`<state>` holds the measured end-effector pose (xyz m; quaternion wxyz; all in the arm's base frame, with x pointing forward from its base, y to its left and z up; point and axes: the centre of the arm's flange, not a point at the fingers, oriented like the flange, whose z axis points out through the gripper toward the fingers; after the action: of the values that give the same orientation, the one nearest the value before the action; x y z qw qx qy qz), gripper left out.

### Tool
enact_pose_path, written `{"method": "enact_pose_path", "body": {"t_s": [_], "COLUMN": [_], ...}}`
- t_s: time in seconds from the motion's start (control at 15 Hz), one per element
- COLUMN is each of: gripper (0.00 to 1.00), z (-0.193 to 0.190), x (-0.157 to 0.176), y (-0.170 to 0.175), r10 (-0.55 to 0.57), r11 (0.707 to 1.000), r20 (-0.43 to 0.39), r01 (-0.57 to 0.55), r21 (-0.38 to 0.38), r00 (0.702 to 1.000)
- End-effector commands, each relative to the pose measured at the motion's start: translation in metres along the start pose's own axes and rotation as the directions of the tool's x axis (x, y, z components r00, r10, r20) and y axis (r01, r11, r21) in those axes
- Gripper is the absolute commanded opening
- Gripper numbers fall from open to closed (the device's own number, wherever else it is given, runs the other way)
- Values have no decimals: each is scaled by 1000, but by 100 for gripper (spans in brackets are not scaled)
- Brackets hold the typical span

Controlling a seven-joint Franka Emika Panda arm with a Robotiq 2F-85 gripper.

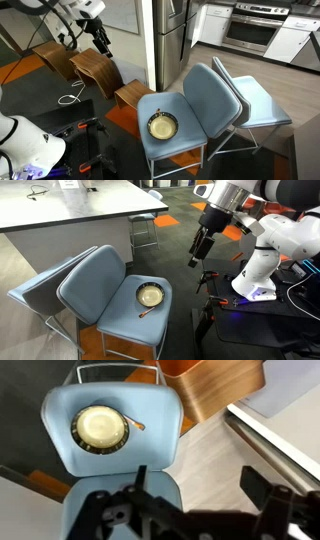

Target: Put the marker in the bowl

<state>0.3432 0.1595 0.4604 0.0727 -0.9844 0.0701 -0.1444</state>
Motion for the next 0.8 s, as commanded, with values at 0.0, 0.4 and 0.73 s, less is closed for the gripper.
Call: {"method": "enact_pose_path", "body": {"t_s": [0.0,0.4,0.73], "gripper": [100,100,100], "z": [0,5,40], "x": [0,11,57], "y": [0,-1,-11], "r10": [0,-29,-248], "r11": [1000,999,964], "r20": [0,-4,49], "r01": [0,29,252], "r21": [0,-21,-89], "r00": [1000,1000,968]}}
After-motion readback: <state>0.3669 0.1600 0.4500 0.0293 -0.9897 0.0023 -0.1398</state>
